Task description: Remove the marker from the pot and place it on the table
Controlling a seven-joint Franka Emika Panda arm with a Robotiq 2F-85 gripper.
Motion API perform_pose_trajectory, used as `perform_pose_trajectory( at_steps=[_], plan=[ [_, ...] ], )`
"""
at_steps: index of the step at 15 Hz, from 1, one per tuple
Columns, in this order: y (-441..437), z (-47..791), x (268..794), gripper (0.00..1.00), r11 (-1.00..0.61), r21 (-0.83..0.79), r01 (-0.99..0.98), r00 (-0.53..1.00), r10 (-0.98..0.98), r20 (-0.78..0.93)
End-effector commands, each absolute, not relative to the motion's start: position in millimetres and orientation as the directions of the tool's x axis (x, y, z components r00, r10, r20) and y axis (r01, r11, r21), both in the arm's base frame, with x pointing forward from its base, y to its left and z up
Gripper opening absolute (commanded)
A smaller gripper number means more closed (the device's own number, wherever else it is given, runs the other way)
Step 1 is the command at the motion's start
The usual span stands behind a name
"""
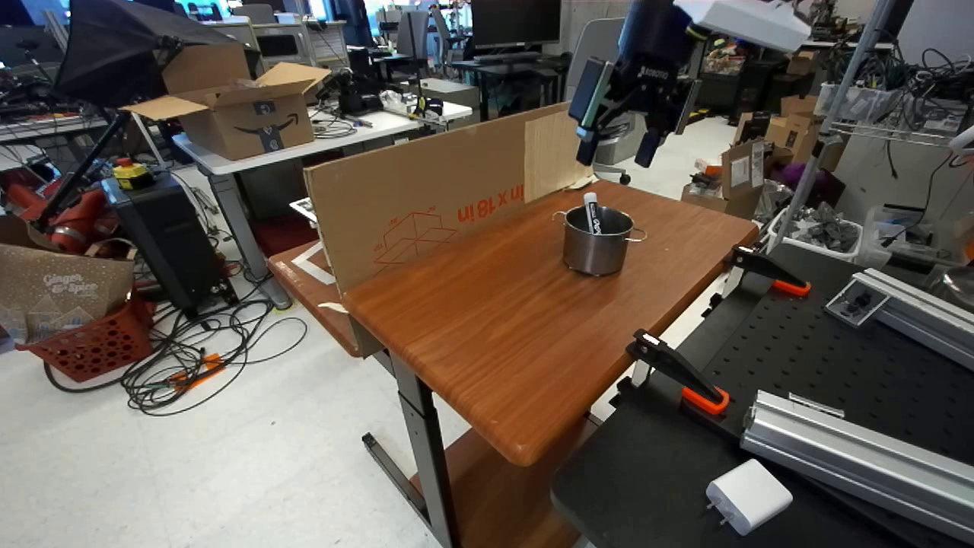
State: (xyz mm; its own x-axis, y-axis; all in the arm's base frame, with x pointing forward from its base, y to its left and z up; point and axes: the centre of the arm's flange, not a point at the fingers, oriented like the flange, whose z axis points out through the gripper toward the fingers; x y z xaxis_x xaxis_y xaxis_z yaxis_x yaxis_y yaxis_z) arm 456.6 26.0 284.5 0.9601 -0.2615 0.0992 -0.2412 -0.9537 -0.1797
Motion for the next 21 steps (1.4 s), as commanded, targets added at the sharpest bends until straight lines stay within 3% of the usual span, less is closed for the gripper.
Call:
perform_pose_trajectory(
  at_steps=[1,16,17,18,21],
  plan=[
    [15.7,264.0,481.0,1.0,-0.932,-0.193,-0.307,0.939,-0.33,0.101],
    [-28.3,214.9,514.3,1.0,-0.866,-0.202,-0.458,0.882,-0.471,0.022],
    [-29.2,212.7,516.0,0.93,-0.866,-0.2,-0.458,0.882,-0.471,0.02],
    [-28.8,211.6,517.2,0.72,-0.869,-0.198,-0.453,0.885,-0.466,0.019],
    [-24.7,209.3,519.6,0.61,-0.873,-0.195,-0.447,0.889,-0.458,0.017]
  ],
)
